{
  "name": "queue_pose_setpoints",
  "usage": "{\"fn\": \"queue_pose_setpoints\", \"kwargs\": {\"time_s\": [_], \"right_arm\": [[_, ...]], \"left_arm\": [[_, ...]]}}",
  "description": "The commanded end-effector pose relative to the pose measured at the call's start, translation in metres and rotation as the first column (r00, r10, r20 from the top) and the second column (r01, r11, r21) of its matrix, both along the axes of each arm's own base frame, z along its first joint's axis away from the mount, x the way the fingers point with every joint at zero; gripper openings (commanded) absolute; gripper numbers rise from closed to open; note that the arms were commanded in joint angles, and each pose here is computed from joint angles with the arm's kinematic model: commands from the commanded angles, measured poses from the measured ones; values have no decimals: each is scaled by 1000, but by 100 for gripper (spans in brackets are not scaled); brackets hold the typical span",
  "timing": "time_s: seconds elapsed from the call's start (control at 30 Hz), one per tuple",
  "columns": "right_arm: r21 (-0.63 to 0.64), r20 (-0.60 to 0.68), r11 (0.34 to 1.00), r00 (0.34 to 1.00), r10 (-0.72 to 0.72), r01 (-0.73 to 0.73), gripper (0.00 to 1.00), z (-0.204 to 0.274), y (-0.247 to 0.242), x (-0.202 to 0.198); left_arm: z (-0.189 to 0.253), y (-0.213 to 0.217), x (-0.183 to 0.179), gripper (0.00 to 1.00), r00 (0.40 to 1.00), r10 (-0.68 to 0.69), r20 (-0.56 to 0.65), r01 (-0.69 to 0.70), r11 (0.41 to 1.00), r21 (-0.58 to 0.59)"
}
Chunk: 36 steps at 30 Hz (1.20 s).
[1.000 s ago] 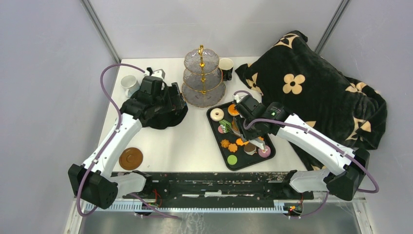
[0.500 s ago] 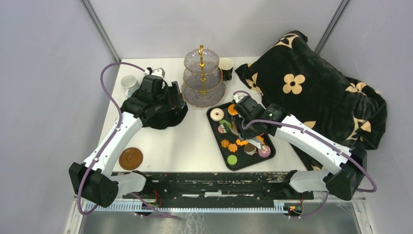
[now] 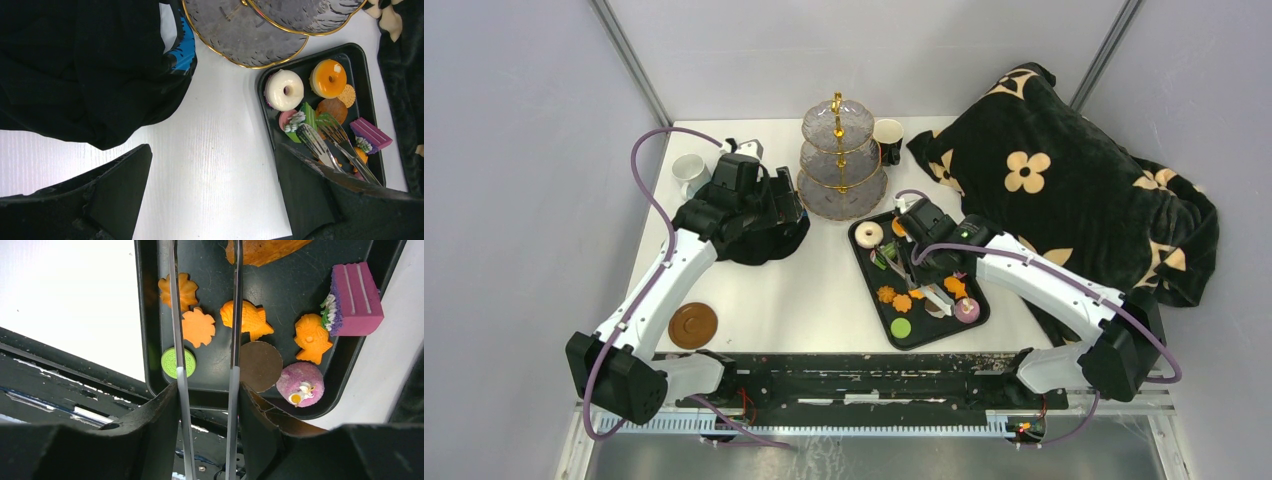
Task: Serve the afternoon tea
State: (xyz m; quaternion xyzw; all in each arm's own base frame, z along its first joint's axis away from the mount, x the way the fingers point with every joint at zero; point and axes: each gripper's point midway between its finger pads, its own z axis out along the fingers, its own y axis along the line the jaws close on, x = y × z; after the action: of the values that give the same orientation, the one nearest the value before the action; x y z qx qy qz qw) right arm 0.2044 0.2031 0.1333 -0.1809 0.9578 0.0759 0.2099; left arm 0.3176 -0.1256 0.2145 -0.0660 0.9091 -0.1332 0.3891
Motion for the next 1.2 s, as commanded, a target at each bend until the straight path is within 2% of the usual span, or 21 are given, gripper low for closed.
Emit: {"fn": "queue_pose_setpoints", "kwargs": {"time_s": [0.0,0.3,0.43,0.57,0.6,0.87,1.17], "right_arm": [[84,24,996,1000,5,-7,50,11,15,6],[82,-3,997,1000,-10,11,51,4,14,1],[62,16,998,1000,-17,16,32,10,9,4],[63,46,998,999,-23,20,5,23,3,3],[62,50,998,998,-24,21,2,26,1,3],[79,86,997,996,-28,22,1,47,-6,-1],[198,279,980,959,-47,-10,1,138,-3,16]], "left_arm": [[22,2,11,99,997,6,79,-6,1000,3],[20,2,10,99,997,7,73,-7,1000,-1],[22,2,9,99,997,5,78,-4,1000,-3],[22,2,8,99,997,4,78,-3,1000,-4],[22,2,8,99,997,3,79,-3,1000,-4],[23,2,10,99,997,1,83,-2,1000,3],[30,8,14,99,995,19,102,-21,1000,20]]}}
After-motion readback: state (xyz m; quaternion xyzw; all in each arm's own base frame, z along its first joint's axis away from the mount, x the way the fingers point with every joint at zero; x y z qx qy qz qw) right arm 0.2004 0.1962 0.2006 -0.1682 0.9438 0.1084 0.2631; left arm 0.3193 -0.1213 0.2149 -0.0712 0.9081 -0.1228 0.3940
